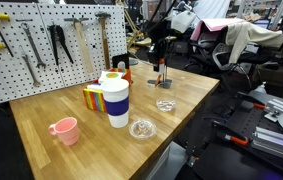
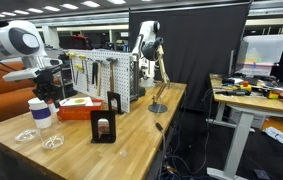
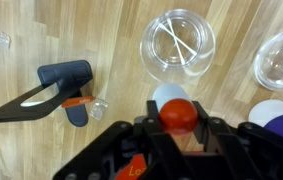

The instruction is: Put the white and red shaker in the glass container

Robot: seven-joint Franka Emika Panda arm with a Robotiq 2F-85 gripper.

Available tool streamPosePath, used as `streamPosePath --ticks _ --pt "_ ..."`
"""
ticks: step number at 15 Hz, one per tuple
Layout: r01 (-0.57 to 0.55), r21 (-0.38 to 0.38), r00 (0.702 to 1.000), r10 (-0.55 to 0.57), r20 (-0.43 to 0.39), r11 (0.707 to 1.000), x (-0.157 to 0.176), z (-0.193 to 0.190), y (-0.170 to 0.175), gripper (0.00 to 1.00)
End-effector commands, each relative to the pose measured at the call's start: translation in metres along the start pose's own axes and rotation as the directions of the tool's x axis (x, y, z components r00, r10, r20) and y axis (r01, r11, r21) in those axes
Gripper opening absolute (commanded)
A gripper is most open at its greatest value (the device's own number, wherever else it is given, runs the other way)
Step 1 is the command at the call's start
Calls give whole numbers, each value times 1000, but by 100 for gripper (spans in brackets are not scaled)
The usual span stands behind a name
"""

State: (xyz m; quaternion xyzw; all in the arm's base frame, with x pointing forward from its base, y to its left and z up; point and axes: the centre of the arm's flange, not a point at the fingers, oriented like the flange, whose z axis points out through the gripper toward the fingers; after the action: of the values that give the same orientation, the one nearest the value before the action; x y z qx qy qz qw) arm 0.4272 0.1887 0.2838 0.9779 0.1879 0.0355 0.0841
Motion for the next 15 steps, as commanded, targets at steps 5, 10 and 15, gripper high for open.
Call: streamPosePath --ticks 5,10,15 --pt "9 -25 998 -7 63 1000 -31 22 -14 11" --pt "27 -26 994 -24 111 999 -17 52 -15 11" --pt "60 -15 989 -58 138 998 2 69 -21 22"
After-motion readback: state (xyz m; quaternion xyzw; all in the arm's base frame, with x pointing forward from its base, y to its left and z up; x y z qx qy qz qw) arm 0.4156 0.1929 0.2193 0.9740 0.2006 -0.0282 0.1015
